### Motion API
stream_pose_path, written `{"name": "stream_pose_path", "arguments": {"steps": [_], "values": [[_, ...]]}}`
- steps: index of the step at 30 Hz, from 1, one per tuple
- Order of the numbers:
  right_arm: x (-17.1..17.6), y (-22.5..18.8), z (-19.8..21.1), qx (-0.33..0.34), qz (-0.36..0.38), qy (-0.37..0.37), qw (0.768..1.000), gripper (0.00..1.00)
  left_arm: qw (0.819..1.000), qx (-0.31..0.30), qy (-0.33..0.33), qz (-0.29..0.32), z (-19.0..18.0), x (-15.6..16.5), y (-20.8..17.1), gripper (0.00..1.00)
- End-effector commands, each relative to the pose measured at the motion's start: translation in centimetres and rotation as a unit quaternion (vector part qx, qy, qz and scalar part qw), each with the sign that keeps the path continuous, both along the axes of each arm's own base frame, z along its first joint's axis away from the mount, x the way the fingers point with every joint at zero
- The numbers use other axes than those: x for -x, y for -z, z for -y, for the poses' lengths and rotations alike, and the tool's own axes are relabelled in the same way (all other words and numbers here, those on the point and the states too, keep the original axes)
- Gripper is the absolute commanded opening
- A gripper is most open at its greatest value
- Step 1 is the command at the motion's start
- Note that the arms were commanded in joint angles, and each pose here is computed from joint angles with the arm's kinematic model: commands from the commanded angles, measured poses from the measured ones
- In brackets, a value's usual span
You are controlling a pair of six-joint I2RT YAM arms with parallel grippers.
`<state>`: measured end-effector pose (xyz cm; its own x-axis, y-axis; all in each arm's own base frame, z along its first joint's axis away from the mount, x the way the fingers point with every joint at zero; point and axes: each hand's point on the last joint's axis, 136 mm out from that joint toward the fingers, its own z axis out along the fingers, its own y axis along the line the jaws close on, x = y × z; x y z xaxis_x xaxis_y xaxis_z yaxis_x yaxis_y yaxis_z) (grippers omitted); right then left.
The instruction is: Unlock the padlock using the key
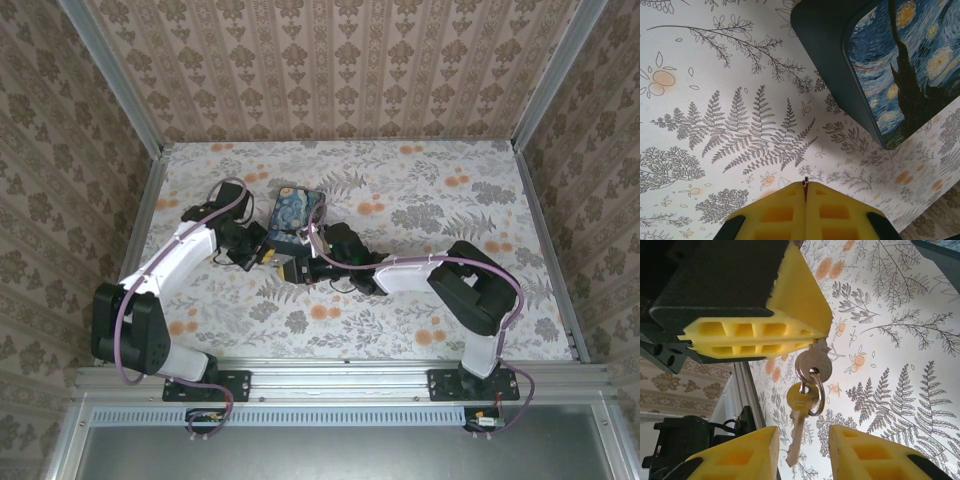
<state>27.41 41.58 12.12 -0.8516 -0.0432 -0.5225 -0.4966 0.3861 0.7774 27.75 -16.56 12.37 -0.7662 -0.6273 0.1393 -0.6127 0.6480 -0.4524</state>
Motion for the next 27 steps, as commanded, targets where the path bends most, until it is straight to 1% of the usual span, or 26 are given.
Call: {"name": "stream_pose_path", "arguments": {"steps": [1,9,12,14,18,27], "values": [[-0.03,-0.63,-0.79,-0.011,-0.003,-0.010,1.000,0.30,1.000,0.001,-0.009,-0.003,-0.37,0.44,-0.16,0.00],[-0.04,-1.08,-0.79,-0.012,0.007,-0.013,1.000,0.20,1.000,0.000,-0.009,-0.002,-0.40,0.43,-0.18,0.00],[0.13,-1.05,-0.82,-0.012,0.006,-0.017,1.000,0.13,1.000,-0.002,-0.011,-0.002,-0.54,0.40,-0.15,0.00],[0.17,-1.14,-0.83,-0.013,0.007,-0.019,1.000,0.11,1.000,-0.002,-0.011,-0.003,-0.52,0.43,-0.11,0.00],[0.22,-1.27,-0.85,-0.012,0.009,-0.022,1.000,0.07,1.000,-0.005,-0.013,-0.005,-0.62,0.50,0.01,0.00],[0.20,-1.22,-0.78,-0.005,0.015,-0.025,1.000,0.04,1.000,-0.007,-0.018,-0.005,-0.85,0.36,0.08,0.00]]}}
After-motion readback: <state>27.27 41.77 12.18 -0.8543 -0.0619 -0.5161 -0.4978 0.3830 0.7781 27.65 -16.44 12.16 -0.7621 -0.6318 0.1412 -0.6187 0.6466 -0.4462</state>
